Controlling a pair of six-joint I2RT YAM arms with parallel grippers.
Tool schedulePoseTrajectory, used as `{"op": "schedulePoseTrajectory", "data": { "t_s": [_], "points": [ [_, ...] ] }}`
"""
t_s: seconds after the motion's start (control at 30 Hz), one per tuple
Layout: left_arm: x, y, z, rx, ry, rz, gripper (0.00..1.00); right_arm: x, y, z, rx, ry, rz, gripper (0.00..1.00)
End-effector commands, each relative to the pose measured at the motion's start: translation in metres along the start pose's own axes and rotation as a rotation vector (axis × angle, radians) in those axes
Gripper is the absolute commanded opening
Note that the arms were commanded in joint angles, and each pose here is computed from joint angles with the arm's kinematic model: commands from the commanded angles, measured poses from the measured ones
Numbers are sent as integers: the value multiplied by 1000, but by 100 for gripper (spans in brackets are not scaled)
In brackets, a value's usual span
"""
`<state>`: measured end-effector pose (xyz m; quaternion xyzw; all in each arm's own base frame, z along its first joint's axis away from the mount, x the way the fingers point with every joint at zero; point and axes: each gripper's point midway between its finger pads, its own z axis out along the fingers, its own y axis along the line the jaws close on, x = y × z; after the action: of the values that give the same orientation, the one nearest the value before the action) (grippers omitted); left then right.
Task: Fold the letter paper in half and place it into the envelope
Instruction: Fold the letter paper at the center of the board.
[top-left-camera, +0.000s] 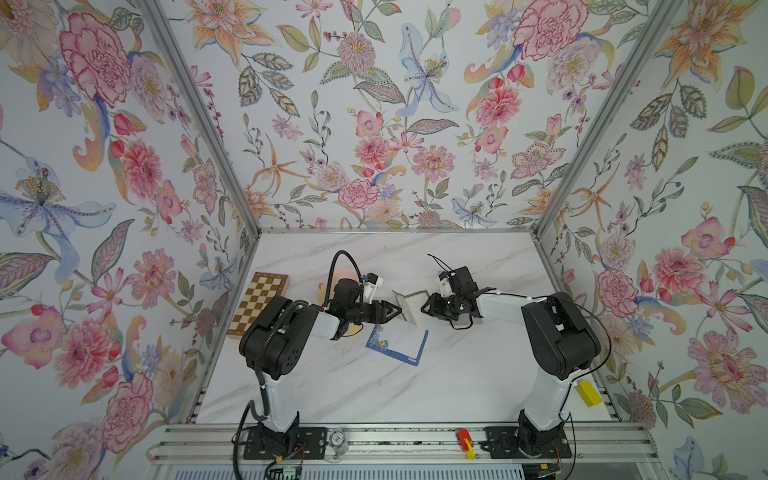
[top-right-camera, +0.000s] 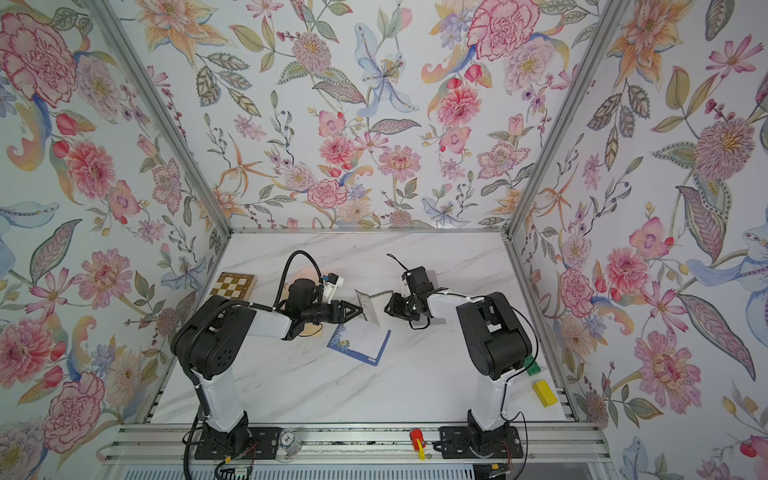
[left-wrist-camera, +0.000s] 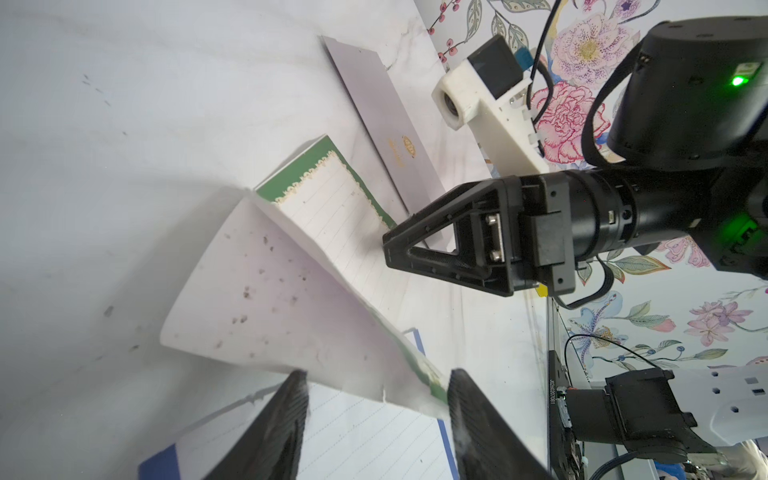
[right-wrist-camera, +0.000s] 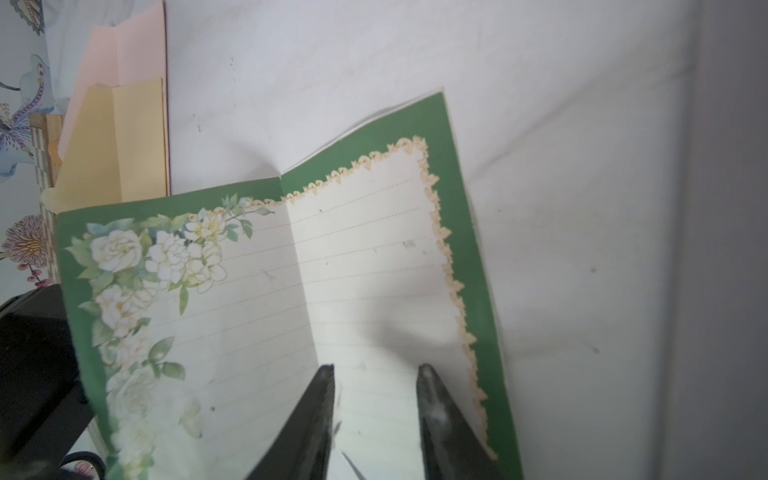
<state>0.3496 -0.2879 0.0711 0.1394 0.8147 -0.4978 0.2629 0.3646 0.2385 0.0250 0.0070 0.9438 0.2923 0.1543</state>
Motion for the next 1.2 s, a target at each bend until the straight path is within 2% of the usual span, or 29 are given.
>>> {"op": "schedulePoseTrajectory", "data": {
  "t_s": [0.0,0.47,0.77,1.17],
  "points": [
    [-9,-7,-7,-2,-18,19,58,67,-57,16,170,206,113,37],
    [-10,-4,-6,-9,-31,27,58,73,-61,17,170,223,121,37],
    [-31,-16,2,51,-79,64,59,74,-62,17,169,227,121,38],
    [-26,-23,13,111,-82,82,59,74,-61,17,163,229,123,37]
  ]
}}
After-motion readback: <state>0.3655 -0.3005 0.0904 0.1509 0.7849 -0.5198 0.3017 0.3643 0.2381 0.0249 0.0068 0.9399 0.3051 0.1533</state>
